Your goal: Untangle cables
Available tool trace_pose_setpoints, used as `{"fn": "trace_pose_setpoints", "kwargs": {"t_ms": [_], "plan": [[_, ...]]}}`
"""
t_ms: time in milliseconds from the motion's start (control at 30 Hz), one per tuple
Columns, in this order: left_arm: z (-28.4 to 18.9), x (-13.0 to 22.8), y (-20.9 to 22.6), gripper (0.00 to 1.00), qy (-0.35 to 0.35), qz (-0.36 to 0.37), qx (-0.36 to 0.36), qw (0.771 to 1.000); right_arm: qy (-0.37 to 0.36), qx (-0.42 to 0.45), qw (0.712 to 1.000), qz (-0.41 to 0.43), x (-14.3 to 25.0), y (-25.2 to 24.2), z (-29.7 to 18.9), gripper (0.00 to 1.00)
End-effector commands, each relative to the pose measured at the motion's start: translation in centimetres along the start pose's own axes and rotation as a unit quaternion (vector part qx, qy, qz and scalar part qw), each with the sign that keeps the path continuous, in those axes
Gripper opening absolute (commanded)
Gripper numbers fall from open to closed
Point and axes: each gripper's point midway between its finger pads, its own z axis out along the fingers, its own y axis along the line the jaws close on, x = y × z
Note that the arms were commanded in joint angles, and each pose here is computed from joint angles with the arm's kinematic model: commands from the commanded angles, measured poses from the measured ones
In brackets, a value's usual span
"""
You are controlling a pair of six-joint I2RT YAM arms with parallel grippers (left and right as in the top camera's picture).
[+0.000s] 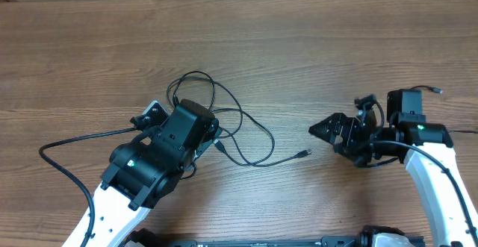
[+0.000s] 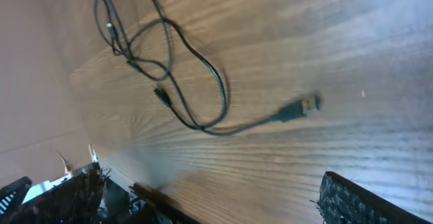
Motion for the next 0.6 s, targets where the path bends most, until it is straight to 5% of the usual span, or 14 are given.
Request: {"fn": "trace_pose_setpoints", "kwargs": {"t_ms": [0,167,567], "plan": [[0.1,0.0,0.0,1.00,-0.003,0.000,-0.002,1.000,0.008,0.005,1.000,0.016,0.8,-0.7,0.5,1.00],[0.1,0.0,0.0,0.99,-0.002,0.000,-0.002,1.000,0.002,0.003,0.997,0.075,0.8,-1.4,1.2,1.00],[0.1,0.0,0.0,1.00,-0.002,0.000,-0.002,1.000,-0.080,-0.007,0.997,0.003,-3.5,-0.6,1.0,1.00]]}}
